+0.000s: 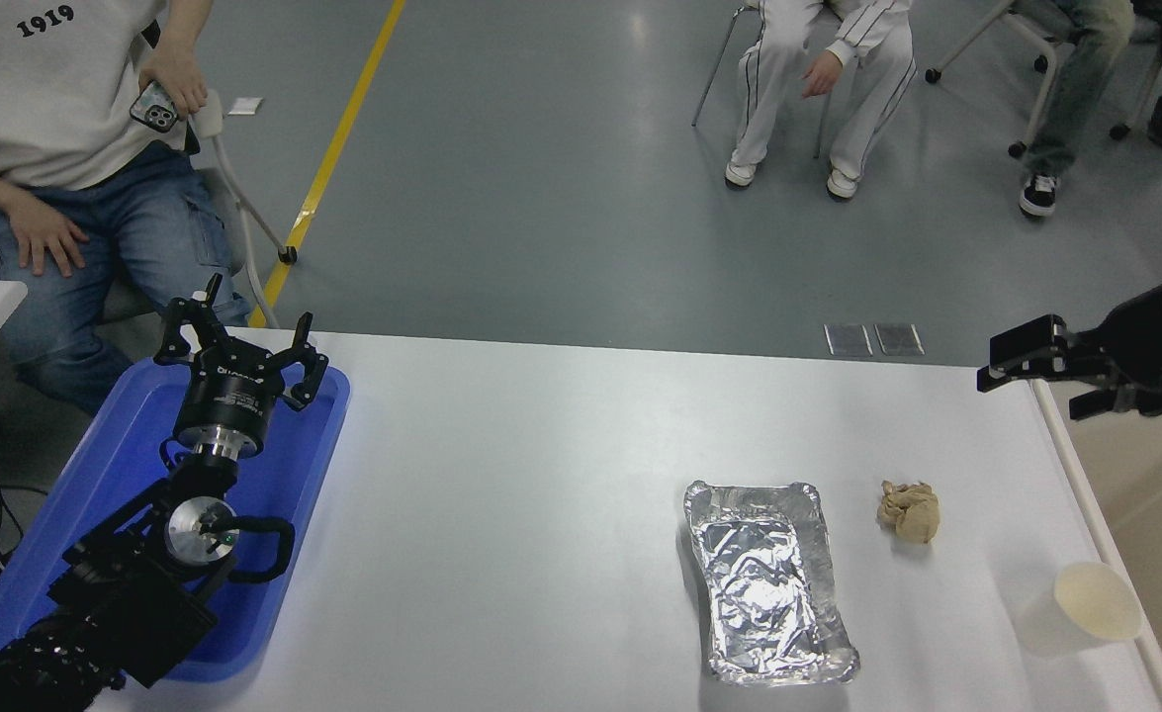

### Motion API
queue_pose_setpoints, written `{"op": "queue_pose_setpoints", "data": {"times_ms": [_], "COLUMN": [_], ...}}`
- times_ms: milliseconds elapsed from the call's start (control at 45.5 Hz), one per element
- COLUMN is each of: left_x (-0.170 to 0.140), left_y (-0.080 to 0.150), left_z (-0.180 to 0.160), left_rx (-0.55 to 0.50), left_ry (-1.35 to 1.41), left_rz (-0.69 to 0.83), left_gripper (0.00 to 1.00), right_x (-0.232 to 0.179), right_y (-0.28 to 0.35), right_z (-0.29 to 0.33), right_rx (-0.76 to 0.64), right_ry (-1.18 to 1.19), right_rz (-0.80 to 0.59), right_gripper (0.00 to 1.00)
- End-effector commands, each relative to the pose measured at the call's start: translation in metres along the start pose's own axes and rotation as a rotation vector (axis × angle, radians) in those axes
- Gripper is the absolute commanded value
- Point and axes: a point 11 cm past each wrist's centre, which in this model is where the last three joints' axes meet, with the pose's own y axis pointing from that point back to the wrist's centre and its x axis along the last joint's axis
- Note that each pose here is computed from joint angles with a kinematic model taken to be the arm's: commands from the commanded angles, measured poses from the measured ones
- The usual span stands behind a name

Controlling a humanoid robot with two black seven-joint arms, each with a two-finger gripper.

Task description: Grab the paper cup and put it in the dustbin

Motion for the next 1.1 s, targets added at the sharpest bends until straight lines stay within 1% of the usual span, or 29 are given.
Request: {"op": "queue_pose_setpoints", "data": {"times_ms": [0,220,681,857,1077], "left_x": [0.0,0.0,0.0,0.0,0.0], "left_y": [0.0,0.0,0.0,0.0,0.0], "left_z": [0.0,0.0,0.0,0.0,-0.001], "left_rx": [-0.001,-0.001,0.0,0.0,0.001], "left_ry": [0.001,0.001,-0.001,-0.001,0.001], "left_rz": [0.0,0.0,0.0,0.0,-0.001], "left_gripper": [1.0,1.0,1.0,1.0,1.0], "right_x": [0.003,0.019,0.017,0.013,-0.007], "right_y": [0.039,0.071,0.066,0.065,0.052], "right_z": [-0.015,-0.048,-0.05,-0.033,0.013], "right_rx": [-0.137,-0.178,-0.198,-0.217,-0.228], "right_ry": [0.107,0.192,0.206,0.17,0.063], "right_rz": [-0.068,0.005,-0.015,-0.027,-0.077], "right_gripper": [1.0,1.0,1.0,1.0,1.0]}}
